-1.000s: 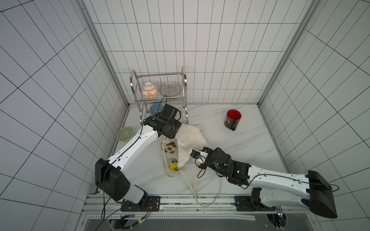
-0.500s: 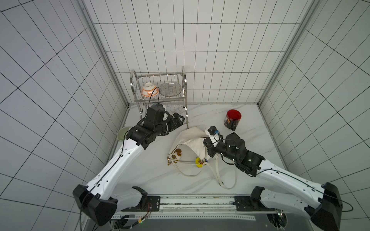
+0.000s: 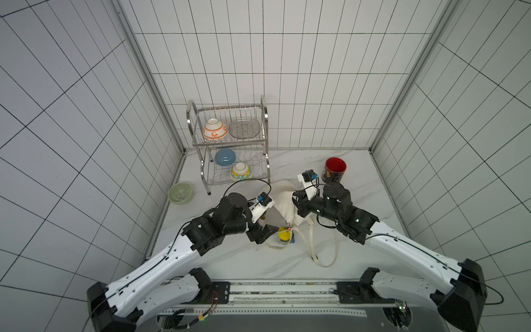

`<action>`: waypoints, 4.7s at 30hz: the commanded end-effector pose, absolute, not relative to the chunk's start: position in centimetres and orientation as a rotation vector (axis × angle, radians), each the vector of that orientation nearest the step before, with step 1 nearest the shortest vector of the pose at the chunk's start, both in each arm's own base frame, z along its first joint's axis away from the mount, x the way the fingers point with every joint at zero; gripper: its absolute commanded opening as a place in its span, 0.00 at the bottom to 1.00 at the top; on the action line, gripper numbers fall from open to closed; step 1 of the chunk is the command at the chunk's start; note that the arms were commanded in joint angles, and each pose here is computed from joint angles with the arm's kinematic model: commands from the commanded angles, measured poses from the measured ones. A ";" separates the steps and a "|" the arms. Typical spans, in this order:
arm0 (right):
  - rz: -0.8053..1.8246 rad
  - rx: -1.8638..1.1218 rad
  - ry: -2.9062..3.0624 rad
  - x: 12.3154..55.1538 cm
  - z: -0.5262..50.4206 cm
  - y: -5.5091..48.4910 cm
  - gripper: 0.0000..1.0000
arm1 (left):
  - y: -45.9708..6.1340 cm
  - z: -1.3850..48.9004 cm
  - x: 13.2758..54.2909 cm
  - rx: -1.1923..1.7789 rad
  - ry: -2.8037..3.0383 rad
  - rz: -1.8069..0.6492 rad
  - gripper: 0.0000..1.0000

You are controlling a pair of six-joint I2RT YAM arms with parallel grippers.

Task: Remove the decoration from the bag
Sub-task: Pick up the bag from the center of the board.

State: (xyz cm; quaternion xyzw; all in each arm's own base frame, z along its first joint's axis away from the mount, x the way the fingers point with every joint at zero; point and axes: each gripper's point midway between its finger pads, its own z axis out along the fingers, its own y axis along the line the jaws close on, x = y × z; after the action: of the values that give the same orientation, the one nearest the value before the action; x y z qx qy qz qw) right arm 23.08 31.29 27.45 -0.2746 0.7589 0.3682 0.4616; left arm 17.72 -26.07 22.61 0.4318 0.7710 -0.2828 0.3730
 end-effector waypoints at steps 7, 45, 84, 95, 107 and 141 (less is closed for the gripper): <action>0.971 -0.594 1.844 23.9 30.5 31.1 0.00 | -29.5 18.4 18.6 1.181 1.825 -0.497 0.84; 0.959 -0.388 1.955 25.5 26.9 28.3 0.00 | -28.9 18.3 18.7 1.020 1.837 -0.252 0.08; 0.718 -0.831 2.066 22.0 24.7 21.4 0.56 | -28.3 36.5 24.3 0.843 1.798 -1.034 0.00; 0.875 -0.826 1.857 21.2 33.0 22.8 0.58 | -29.7 37.7 25.4 0.822 1.824 -1.138 0.00; 0.838 -1.015 1.709 22.7 33.4 26.5 0.52 | -29.0 38.5 24.3 0.949 1.671 -1.046 0.00; 1.082 -0.730 1.531 22.9 31.3 37.7 0.20 | -27.1 37.8 26.0 0.755 1.844 -1.019 0.00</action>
State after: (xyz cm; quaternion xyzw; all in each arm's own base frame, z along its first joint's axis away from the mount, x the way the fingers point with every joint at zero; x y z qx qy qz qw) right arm 20.83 37.25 29.18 -0.3647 0.6664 0.4389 0.4799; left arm 26.82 -27.12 36.74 0.3282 0.7379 -0.3810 0.4501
